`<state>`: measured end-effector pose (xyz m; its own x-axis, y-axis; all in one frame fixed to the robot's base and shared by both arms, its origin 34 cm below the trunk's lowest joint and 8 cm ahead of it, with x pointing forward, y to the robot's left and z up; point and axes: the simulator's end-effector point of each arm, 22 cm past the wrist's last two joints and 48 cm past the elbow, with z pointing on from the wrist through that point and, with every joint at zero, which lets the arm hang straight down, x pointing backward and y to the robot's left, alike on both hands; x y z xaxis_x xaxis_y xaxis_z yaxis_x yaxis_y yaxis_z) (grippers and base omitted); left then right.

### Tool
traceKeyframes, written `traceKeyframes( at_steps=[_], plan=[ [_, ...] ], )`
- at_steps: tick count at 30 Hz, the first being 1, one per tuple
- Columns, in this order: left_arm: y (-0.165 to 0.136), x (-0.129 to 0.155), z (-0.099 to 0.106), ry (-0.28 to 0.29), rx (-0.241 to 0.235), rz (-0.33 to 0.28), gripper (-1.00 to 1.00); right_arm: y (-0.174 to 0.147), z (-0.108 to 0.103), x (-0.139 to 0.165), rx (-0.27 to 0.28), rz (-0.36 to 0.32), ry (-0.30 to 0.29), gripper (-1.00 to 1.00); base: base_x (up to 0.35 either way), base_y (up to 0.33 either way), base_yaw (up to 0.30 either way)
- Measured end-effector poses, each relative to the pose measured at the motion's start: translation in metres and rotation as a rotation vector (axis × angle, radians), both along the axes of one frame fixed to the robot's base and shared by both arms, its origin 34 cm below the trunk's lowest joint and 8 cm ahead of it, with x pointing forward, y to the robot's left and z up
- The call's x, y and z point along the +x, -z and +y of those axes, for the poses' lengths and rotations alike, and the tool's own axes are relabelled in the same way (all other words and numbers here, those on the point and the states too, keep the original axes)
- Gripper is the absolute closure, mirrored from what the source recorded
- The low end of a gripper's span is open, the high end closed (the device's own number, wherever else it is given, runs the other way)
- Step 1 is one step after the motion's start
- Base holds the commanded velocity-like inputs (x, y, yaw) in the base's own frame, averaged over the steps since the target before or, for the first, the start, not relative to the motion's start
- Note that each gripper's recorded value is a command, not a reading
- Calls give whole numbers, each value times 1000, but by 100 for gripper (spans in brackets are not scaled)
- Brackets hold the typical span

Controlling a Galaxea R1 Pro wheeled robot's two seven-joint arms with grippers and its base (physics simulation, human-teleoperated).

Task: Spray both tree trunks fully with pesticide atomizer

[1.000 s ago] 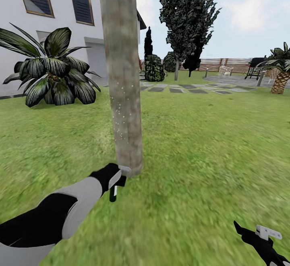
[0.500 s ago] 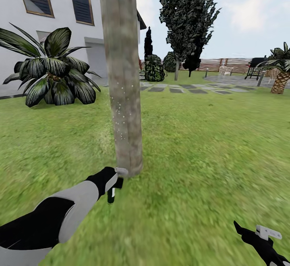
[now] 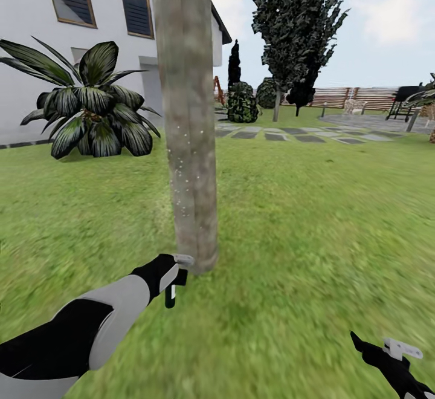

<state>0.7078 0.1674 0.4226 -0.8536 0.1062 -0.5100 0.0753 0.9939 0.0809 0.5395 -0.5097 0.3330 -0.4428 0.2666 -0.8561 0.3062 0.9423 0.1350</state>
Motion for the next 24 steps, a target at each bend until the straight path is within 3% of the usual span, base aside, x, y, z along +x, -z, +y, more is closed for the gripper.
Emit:
traceKeyframes(
  at_steps=[5,16,24],
  plan=[
    [0,0,5,-7,5,0,100,0,0,0,0,0,0,-100,2,-2,181],
    [1,1,17,-20,16,0,100,0,0,0,0,0,0,-100,28,68,19],
    [1,1,13,-14,14,1,100,0,0,0,-1,0,0,-100,1,-253,138]
  ],
)
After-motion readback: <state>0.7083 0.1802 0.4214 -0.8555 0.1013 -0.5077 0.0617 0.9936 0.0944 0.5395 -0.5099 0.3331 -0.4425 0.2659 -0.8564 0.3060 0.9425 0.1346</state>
